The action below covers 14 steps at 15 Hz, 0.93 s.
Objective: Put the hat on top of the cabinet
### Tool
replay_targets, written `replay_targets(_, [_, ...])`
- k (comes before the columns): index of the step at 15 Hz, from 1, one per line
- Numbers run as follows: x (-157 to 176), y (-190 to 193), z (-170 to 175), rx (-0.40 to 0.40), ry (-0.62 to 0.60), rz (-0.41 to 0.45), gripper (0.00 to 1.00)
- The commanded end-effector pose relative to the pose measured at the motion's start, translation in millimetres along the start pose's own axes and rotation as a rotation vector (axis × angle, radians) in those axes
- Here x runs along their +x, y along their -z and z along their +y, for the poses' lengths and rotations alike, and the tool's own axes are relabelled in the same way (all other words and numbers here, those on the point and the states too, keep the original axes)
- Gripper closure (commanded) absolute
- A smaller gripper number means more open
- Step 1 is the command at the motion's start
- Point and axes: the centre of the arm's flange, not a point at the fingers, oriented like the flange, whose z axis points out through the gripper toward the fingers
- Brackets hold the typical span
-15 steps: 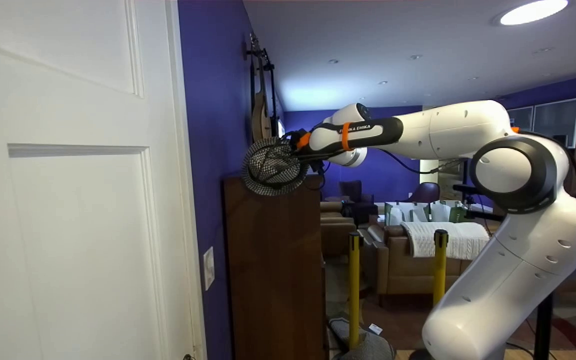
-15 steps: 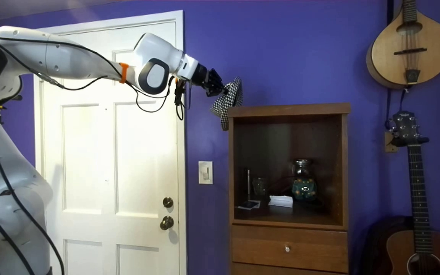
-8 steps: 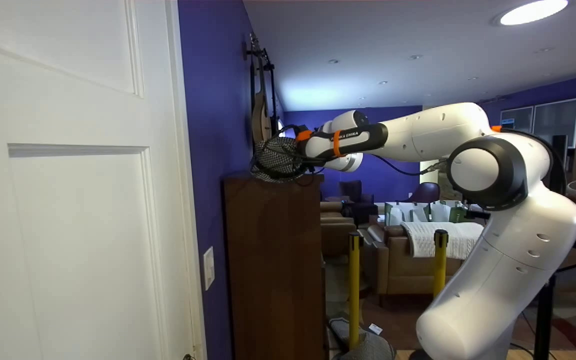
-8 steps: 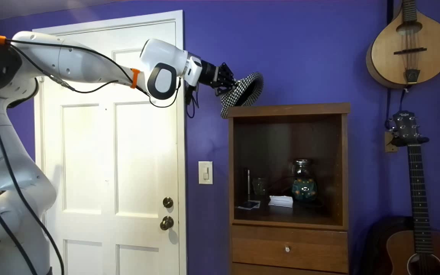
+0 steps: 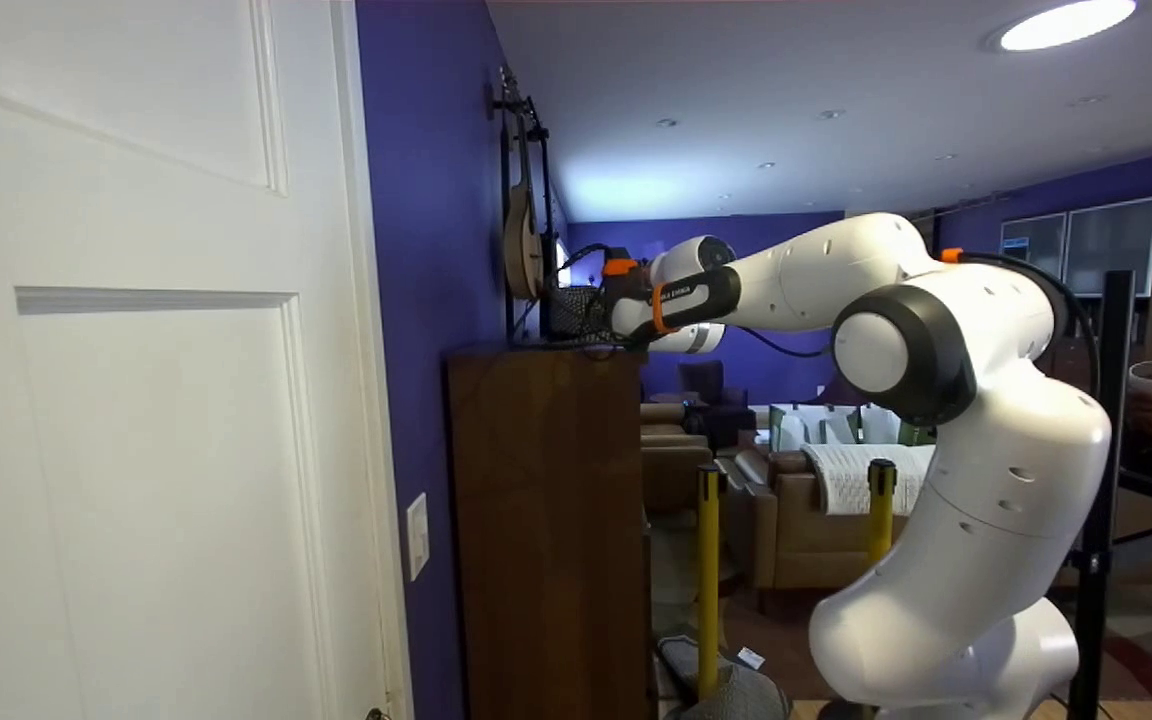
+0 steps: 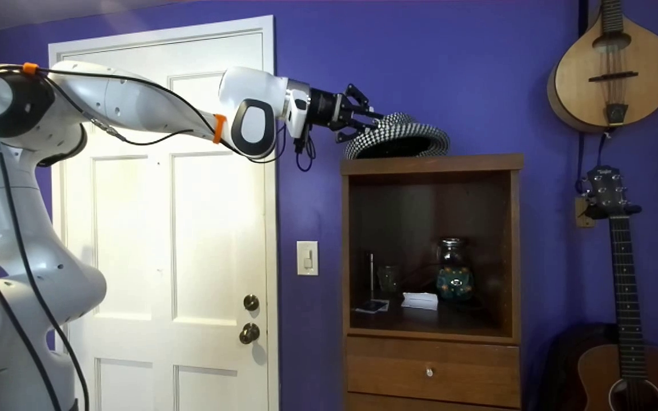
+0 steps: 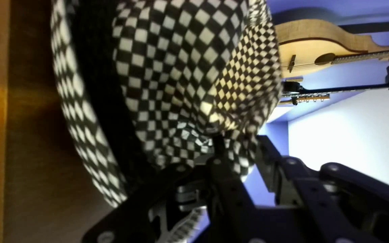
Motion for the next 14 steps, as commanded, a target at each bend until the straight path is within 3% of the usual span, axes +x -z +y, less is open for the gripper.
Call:
replay_targets(1, [-20, -10, -13, 0.032, -0.048, -0.01, 0.41])
replay_targets(6, [-47, -2, -35, 0.027, -0.045, -0.12, 0.04])
replay_targets(10, [-71, 15, -66, -0.022, 0.053, -0.212, 0.0])
replay_targets(14, [-78, 26, -88, -0.073, 0.237, -0.227, 0.0])
